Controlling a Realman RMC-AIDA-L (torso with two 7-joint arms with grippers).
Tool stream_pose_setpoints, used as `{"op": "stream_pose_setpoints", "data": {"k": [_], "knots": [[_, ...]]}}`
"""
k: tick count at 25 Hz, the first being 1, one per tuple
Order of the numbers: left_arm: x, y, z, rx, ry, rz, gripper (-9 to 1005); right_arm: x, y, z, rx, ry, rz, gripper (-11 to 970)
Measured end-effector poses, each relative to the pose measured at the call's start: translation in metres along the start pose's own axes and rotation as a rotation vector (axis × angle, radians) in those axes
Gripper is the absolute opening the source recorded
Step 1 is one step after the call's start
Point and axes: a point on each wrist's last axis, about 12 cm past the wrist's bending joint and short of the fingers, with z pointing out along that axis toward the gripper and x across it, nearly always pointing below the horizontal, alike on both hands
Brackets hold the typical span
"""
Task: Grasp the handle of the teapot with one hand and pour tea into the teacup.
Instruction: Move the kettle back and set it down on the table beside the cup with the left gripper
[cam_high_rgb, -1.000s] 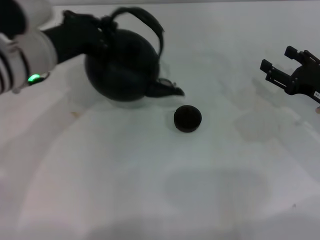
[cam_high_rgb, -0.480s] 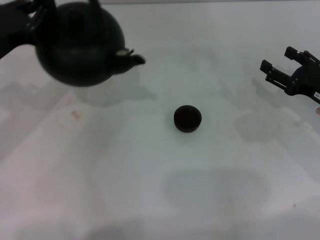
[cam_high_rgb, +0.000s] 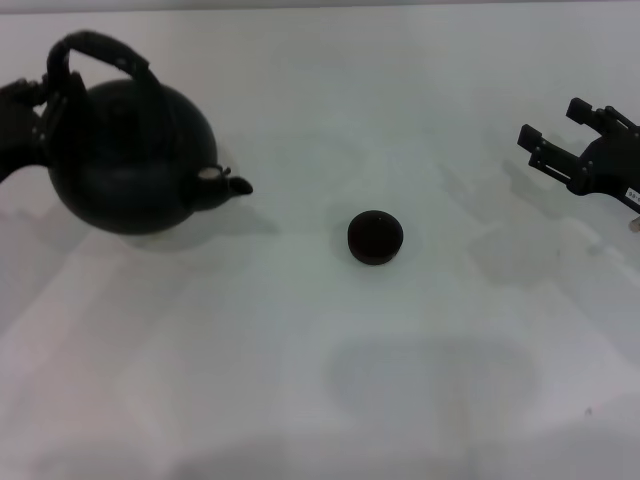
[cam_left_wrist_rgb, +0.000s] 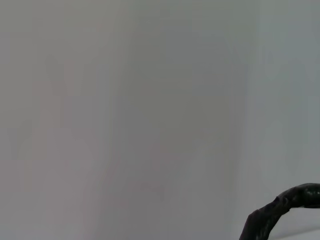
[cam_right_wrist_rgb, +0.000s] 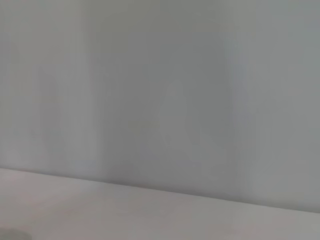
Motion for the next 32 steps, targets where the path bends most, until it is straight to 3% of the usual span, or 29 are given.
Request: {"op": "stream_pose_setpoints", "data": {"k": [12,32], "knots": [[0.020,0.011,-0.009,-0.071,0.042,-0.001,131,0.000,0.000,0.001,-0.001,0.001,0.000,844],[0.032,0.009,0.003,-0.052,0.083,-0.026,132,-0.001,0.000,0.003,-0.003,0.003,-0.003,844]]}}
